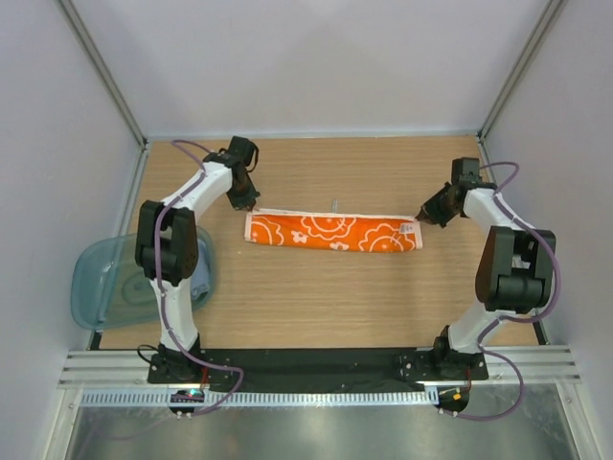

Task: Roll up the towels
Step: Fold the towel

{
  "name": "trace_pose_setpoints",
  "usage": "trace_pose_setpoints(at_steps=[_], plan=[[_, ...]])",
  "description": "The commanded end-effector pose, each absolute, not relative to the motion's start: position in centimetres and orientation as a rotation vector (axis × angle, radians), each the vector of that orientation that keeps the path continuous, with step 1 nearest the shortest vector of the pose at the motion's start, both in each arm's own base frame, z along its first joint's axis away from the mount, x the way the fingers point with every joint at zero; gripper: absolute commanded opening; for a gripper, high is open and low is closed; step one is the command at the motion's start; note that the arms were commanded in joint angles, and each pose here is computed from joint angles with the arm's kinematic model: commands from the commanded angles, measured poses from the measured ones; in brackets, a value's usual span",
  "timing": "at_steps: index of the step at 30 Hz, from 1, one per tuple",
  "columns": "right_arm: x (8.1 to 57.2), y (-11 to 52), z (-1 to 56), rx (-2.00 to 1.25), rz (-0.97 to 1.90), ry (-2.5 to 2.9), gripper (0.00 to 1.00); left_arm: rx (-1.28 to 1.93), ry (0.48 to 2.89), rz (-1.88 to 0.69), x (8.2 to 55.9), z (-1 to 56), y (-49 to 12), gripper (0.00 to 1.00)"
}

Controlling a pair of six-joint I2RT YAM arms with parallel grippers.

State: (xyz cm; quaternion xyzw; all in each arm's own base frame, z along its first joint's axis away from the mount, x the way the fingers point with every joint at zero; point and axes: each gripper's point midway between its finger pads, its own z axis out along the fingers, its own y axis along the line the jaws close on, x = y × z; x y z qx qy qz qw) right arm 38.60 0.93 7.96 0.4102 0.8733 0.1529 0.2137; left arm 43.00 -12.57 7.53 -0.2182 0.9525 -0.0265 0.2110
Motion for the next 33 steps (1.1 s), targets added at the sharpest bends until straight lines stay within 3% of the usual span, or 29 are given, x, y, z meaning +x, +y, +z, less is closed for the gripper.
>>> trace_pose_setpoints(at_steps=[1,8,9,10,11,12,14,15,18,22,27,33], plan=[[40.1,0.3,8.1,1.13,0.398,2.389,0.01,-0.596,2.653,-0.034,43.7,7.5,-11.6,0.02],[40.0,-1.0,5.4,1.216,0.283,2.405,0.01,-0.558,2.672,-0.055,45.8,5.7,-12.1,0.15],[40.1,-1.1,5.4,1.217,0.273,2.401,0.01,-0.545,2.662,-0.056,46.4,5.8,-12.2,0.2],[40.0,-1.3,5.1,1.226,0.258,2.406,0.01,-0.537,2.659,-0.043,46.5,5.9,-12.1,0.36],[40.2,-1.5,5.1,1.222,0.241,2.403,0.04,-0.536,2.656,-0.034,46.6,6.0,-11.9,0.44],[40.3,-1.7,5.2,1.212,0.234,2.403,0.13,-0.536,2.648,-0.023,46.8,6.4,-11.6,0.59],[40.9,-1.9,5.6,1.191,0.225,2.399,0.27,-0.546,2.629,-0.008,46.7,7.2,-11.2,0.7],[41.0,-2.0,5.8,1.184,0.223,2.402,0.48,-0.546,2.62,-0.013,46.7,7.6,-11.2,0.76],[41.9,-2.1,7.6,1.128,0.222,2.4,0.69,-0.554,2.584,-0.037,45.9,9.4,-11.0,0.84],[42.1,-4.2,11.5,1.064,0.084,2.347,0.79,-0.55,2.556,-0.05,44.3,12.0,-10.8,0.89],[39.2,-4.5,15.6,0.94,0.061,2.292,0.8,-0.488,2.576,-0.122,40.8,15.9,-11.0,0.9],[34.1,-1.0,12.0,0.861,0.256,2.339,0.75,-0.323,2.595,-0.222,36.6,19.9,-12.8,0.9]])
